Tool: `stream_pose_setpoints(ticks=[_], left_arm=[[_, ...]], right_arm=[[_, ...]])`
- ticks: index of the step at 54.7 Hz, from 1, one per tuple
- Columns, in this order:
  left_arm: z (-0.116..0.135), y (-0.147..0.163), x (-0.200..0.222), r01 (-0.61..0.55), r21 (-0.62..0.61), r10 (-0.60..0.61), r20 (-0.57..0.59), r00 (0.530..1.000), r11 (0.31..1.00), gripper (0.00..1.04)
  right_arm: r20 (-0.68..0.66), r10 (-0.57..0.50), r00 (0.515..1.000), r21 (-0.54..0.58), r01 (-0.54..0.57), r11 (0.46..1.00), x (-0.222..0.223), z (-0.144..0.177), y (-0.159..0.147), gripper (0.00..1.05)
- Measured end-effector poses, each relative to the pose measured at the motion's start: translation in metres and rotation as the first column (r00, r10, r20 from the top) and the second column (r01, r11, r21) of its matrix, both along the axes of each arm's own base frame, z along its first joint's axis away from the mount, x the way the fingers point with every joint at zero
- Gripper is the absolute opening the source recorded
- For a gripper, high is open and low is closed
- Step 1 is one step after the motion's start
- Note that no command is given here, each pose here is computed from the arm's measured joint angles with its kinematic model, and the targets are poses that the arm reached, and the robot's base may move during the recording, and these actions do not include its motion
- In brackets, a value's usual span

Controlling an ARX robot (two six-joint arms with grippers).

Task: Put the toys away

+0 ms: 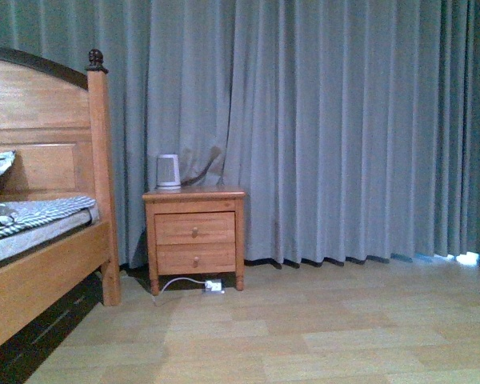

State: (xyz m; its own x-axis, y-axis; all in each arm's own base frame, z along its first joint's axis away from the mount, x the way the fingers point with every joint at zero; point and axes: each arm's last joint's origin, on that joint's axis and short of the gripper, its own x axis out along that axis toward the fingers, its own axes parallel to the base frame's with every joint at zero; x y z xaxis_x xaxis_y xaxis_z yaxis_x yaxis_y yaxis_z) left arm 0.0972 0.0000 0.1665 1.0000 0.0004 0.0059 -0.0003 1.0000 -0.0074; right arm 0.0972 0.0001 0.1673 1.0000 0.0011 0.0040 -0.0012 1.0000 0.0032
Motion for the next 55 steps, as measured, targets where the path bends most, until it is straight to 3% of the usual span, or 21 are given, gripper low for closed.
stream_pose_setpoints(ticks=[55], left_arm=[[0.0,0.0,0.0,0.0,0.0,0.0,0.0,1.0,1.0,0.99]], right_arm=[[0.0,0.0,1.0,0.0,0.0,1.0,0.0,0.0,0.0,0.09]])
